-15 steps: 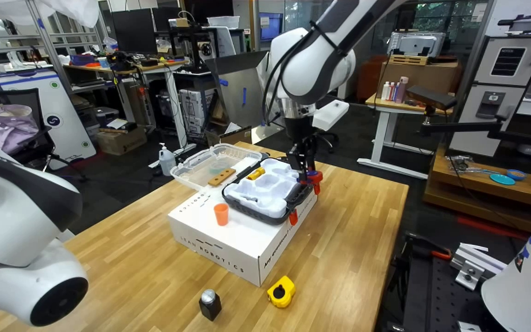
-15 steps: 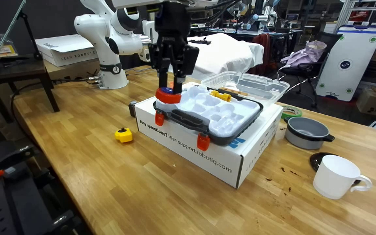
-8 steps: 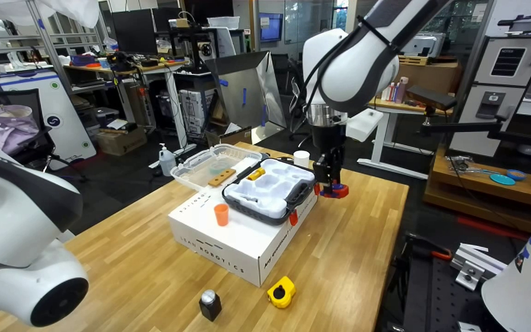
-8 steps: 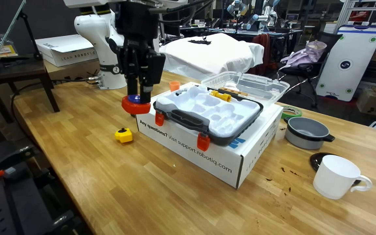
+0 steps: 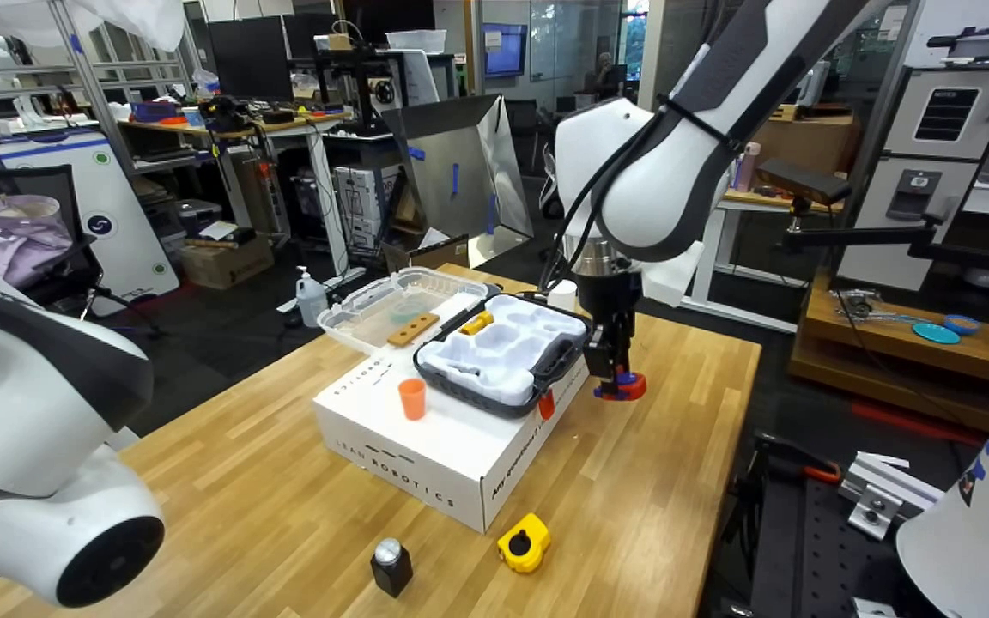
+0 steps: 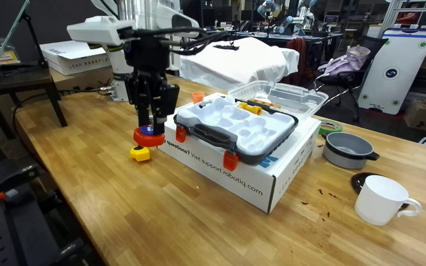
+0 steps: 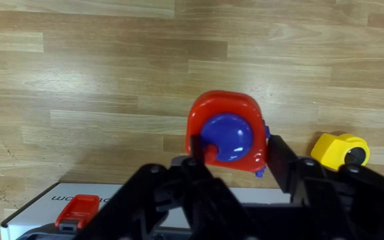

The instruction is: Take the measuring tape toy out of the toolbox and put it on the table

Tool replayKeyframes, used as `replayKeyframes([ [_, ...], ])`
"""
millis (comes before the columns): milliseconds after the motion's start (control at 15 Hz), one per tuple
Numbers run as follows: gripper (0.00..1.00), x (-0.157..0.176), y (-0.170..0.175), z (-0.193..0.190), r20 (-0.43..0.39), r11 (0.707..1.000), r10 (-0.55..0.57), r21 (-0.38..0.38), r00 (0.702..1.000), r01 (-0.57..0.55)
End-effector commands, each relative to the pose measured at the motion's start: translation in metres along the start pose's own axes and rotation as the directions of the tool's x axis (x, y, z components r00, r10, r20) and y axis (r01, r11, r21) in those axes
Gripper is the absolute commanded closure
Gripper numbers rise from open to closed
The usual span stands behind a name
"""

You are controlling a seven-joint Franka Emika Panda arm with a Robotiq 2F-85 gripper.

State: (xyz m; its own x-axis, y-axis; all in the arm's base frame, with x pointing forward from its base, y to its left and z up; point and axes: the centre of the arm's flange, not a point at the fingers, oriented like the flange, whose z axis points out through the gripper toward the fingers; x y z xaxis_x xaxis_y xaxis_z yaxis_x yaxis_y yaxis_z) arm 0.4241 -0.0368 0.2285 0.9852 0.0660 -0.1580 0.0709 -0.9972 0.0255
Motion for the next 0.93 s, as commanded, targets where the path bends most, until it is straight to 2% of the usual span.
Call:
replayKeyframes([
  [0,0.74,0.023,-0.009,0.020,0.012,0.999,-0.033,-0.007,0.999,0.033],
  [333,0.74,0.042,-0.028,0.022,0.005,0.996,-0.092,-0.002,0.996,0.093],
  [867,0.74,0.033,-0.026,0.036,0.026,0.995,-0.099,0.017,0.995,0.099],
])
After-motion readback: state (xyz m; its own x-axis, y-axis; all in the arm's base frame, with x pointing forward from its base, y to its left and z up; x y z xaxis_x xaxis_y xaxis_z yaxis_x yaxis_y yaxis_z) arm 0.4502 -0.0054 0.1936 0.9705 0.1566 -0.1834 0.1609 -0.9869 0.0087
